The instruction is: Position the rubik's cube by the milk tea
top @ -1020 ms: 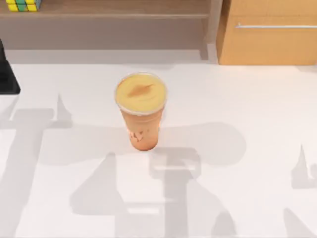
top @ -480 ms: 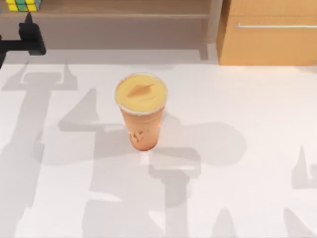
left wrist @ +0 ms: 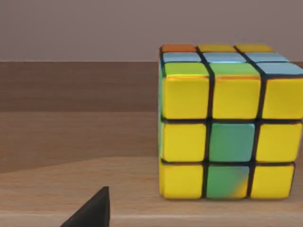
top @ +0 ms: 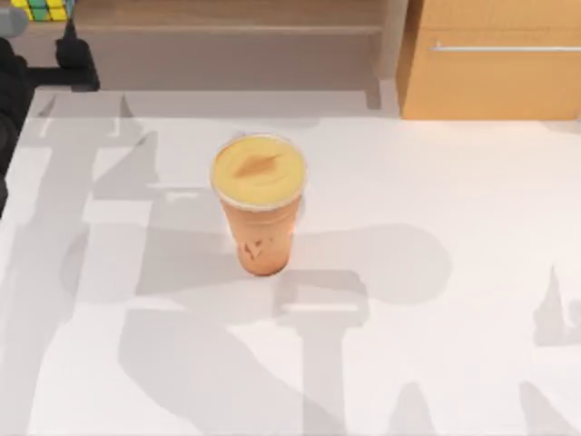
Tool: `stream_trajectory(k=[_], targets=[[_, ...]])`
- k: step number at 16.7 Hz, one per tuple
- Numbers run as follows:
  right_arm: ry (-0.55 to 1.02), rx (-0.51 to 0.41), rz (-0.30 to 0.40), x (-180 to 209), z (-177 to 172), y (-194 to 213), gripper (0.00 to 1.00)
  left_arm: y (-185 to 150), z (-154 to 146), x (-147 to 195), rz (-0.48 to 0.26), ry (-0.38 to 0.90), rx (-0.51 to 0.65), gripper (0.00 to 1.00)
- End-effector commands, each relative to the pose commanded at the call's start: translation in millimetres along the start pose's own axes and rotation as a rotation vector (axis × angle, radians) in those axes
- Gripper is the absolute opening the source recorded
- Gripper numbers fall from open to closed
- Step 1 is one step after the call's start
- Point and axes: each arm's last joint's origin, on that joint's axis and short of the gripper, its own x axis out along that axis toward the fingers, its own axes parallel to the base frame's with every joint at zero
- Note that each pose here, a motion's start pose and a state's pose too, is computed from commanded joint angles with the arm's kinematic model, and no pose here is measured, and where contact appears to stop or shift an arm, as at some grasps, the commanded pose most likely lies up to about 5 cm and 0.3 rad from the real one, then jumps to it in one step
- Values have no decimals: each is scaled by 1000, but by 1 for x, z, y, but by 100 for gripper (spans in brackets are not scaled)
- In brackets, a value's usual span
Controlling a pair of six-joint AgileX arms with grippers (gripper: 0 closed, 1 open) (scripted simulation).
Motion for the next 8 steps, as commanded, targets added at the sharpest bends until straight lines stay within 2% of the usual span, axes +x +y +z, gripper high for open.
stream_trajectory(k=[8], targets=[[0, 0, 0, 0, 0, 0, 100, -2, 7, 8, 0, 1, 0, 100]])
